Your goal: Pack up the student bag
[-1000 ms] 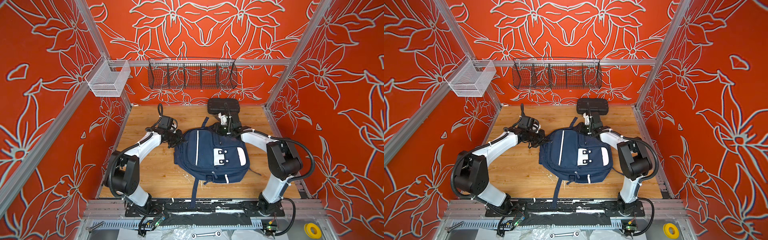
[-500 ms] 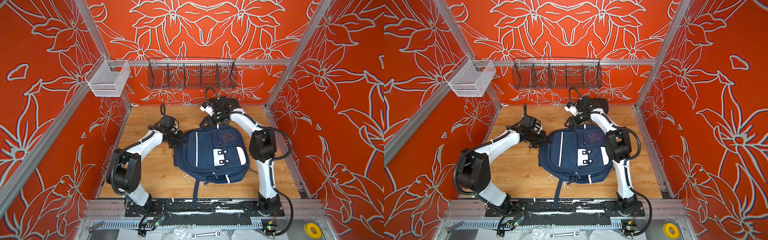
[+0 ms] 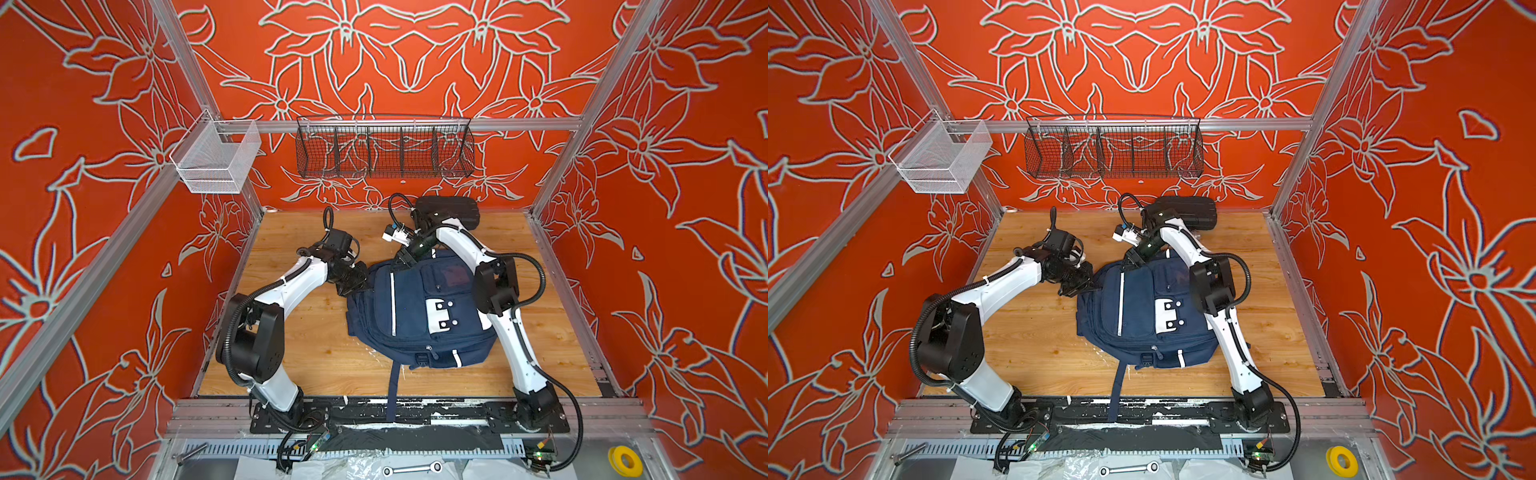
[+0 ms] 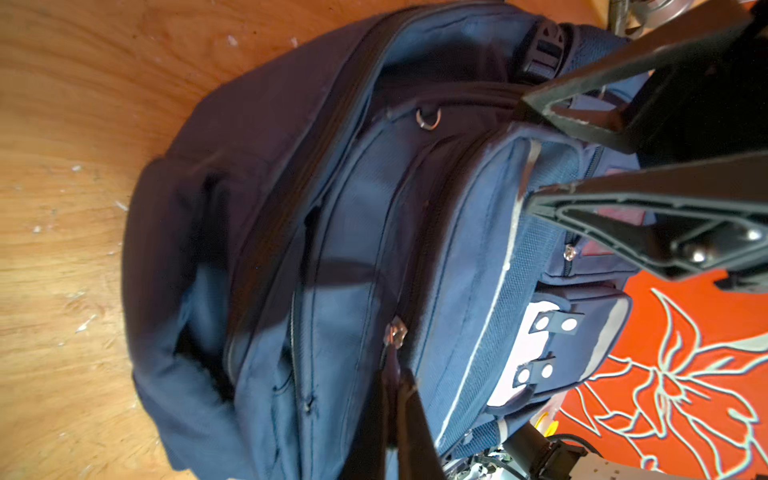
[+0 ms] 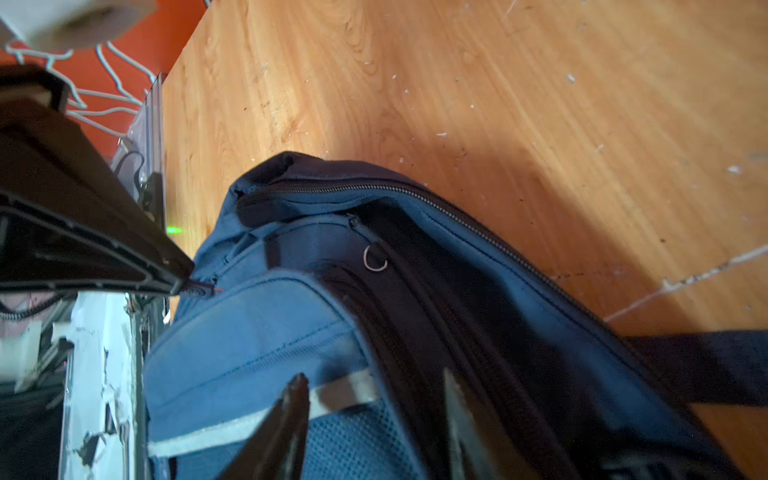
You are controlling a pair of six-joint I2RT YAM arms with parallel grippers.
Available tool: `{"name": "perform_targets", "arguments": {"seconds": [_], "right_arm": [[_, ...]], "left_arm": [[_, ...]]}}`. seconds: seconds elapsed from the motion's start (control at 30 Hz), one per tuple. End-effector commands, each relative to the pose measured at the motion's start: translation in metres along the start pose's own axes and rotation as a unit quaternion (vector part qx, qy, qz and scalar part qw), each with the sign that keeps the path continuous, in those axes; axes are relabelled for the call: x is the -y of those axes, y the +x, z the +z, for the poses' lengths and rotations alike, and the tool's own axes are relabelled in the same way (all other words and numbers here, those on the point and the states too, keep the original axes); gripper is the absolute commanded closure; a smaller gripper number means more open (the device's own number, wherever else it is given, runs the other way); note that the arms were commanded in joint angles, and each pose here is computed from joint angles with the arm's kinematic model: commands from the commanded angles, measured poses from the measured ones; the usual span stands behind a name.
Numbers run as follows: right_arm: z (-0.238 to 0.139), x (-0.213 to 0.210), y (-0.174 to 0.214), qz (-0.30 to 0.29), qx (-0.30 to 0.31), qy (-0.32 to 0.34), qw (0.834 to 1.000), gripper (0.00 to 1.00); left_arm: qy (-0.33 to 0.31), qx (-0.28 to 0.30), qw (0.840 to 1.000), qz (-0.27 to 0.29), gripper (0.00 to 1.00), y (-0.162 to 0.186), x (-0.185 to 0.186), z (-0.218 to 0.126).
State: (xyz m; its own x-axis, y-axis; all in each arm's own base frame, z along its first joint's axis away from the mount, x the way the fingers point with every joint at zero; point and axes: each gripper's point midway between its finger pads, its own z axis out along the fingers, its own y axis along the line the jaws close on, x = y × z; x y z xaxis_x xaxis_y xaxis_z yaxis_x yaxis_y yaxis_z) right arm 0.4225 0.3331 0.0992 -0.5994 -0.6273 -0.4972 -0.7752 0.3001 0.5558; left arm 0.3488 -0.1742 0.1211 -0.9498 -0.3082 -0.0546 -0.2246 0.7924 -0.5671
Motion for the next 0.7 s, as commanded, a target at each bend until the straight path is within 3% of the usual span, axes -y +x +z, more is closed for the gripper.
{"name": "perform_targets", "arguments": {"seconds": [0.0, 0.2, 0.3, 0.43, 0.67], "right_arm": [[0.004, -0.017, 0.013, 0.027, -0.015, -0.064, 0.998, 0.68], [0.004, -0.010, 0.011, 0.070, -0.013, -0.055, 0.996, 0.99], [-0.011, 0.009, -0.002, 0.153, 0.023, -0.027, 0.988, 1.00], [-0.048, 0.024, -0.029, 0.216, 0.106, -0.006, 0.971, 1.00], [-0.118, 0.054, -0.054, 0.330, 0.262, 0.048, 0.906, 1.00]], "left_arm": [[-0.007, -0.011, 1.000, 0.025, 1.00, -0.006, 0.007, -0.002], [0.001, -0.006, 0.999, 0.044, 1.00, -0.029, 0.020, -0.007], [0.000, -0.003, 0.999, 0.050, 1.00, -0.044, 0.018, -0.011], [0.001, -0.016, 0.998, 0.061, 1.00, -0.068, 0.018, -0.015], [0.003, -0.037, 0.996, 0.079, 1.00, -0.096, 0.026, -0.007]]}}
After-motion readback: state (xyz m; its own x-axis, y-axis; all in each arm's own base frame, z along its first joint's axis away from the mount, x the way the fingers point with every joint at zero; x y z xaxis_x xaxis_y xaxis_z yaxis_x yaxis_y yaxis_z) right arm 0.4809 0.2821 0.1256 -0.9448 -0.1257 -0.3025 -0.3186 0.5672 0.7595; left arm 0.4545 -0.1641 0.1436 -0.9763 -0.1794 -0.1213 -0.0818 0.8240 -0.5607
